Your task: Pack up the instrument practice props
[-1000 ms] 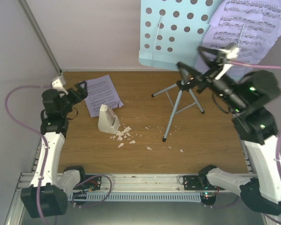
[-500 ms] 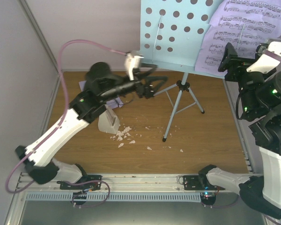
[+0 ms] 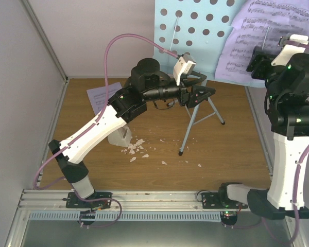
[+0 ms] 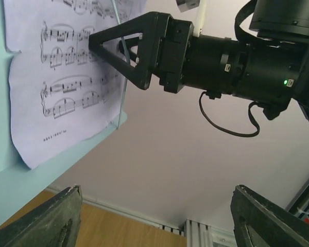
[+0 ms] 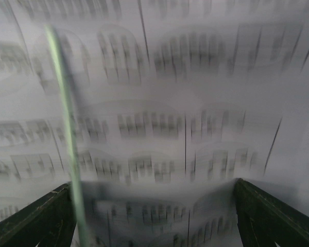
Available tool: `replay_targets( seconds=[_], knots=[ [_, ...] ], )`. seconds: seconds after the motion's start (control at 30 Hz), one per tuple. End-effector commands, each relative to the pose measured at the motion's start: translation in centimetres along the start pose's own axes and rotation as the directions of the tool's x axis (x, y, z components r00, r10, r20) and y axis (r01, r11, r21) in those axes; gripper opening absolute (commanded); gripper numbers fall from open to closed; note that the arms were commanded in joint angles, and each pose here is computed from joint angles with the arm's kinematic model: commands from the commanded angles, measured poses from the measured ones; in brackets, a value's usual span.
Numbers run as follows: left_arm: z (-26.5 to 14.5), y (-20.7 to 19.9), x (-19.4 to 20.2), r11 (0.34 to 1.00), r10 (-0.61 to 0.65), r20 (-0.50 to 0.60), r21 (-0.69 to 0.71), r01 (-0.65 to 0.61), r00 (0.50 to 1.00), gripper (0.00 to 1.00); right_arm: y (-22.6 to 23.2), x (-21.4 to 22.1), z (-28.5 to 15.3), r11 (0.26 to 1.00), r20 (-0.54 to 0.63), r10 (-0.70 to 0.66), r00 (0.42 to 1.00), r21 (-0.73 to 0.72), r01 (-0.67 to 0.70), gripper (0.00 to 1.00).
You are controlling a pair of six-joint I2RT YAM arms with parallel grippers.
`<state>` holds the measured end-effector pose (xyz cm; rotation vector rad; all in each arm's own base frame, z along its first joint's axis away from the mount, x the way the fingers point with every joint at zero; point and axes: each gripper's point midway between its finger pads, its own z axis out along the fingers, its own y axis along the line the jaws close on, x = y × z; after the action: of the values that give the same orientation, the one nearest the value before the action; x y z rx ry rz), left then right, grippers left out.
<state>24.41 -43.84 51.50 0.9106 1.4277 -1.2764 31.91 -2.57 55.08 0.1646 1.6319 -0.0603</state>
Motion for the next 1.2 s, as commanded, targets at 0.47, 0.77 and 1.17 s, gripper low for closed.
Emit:
replay_targets(
  seconds=[0.47, 0.77, 1.17],
  knots=[
    [2.0, 6.8, 1.5, 0.968, -0.042, 0.020, -0.248, 0.046, 0.999, 0.70, 3.7, 0.1, -2.2, 0.939, 0.040, 0.106, 0.994, -0.332, -0.087, 0.60],
    [2.7, 7.7, 0.8, 0.964, -0.024, 0.067, -0.263, 0.041, 0.997, 0.65, 4.2, 0.1, -2.6, 0.930, 0.056, 0.098, 0.994, -0.359, -0.072, 0.27],
    [4.3, 8.9, 1.1, 0.970, -0.060, 0.083, -0.230, 0.077, 0.995, 0.55, 4.6, 0.1, -2.8, 0.921, 0.065, 0.090, 0.994, -0.384, -0.058, 0.04]
  ],
)
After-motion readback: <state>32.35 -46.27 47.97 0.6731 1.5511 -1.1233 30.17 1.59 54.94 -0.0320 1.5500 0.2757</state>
